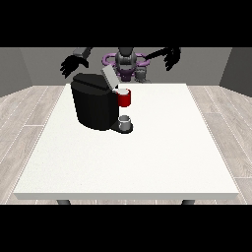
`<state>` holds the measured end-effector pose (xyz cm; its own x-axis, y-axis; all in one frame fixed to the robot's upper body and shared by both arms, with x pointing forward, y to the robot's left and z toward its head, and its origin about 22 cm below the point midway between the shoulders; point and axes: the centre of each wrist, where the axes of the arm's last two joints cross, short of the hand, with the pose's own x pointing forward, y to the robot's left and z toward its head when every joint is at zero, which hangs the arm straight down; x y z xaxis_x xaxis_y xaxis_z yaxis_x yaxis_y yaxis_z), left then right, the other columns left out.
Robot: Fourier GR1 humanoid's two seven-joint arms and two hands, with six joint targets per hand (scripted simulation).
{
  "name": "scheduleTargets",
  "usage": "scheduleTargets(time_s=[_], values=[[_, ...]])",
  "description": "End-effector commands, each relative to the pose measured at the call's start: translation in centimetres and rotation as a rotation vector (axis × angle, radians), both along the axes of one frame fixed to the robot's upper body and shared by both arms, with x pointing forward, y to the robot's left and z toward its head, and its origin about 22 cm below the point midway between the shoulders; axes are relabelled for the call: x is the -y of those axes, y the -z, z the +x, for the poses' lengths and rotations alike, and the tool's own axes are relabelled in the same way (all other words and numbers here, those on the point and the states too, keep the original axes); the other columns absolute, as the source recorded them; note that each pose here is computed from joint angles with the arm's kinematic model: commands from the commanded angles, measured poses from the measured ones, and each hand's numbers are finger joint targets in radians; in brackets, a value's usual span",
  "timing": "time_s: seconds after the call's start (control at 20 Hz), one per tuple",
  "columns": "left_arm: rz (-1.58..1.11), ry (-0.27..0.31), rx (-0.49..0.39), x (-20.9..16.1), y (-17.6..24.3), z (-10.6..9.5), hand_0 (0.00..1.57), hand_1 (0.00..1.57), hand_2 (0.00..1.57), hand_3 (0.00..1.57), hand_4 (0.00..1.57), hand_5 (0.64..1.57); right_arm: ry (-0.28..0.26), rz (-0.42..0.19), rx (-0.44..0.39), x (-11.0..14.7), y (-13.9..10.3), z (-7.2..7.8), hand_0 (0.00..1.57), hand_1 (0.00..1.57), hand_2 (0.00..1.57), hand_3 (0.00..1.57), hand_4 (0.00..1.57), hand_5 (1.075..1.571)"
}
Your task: Insert the coffee pod into the coffee machine and close the lid
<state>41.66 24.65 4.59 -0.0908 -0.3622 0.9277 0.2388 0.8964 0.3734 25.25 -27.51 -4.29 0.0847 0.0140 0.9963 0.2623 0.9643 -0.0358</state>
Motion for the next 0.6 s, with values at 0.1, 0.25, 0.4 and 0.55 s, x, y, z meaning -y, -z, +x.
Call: scheduleTargets(time_s=[0.1, 0.25, 0.4, 0.55], values=[[-0.170, -0.058, -0.125, 0.3, 6.1, -3.5, 0.00, 0.00, 0.00, 0.00, 0.23, 1.571, -0.081, -0.022, 0.001, 0.0, -3.7, 1.6, 0.00, 0.00, 0.00, 0.00, 0.35, 1.571], [-0.215, -0.107, -0.107, -1.9, 6.7, -4.4, 0.00, 0.00, 0.00, 0.00, 0.00, 1.571, -0.198, -0.028, 0.074, -1.6, -5.9, 2.5, 0.00, 0.00, 0.00, 0.00, 0.26, 1.571], [-0.258, -0.094, -0.122, -0.5, 7.3, -4.7, 0.00, 0.00, 0.00, 0.00, 0.00, 1.571, -0.231, -0.047, 0.136, -3.1, -7.9, 3.8, 0.00, 0.00, 0.00, 0.00, 0.00, 1.571], [-0.302, -0.051, -0.161, 0.2, 8.2, -5.9, 0.00, 0.00, 0.00, 0.00, 0.00, 1.571, -0.217, -0.028, 0.108, -1.7, -7.3, 3.6, 0.00, 0.00, 0.00, 0.00, 0.00, 1.571]])
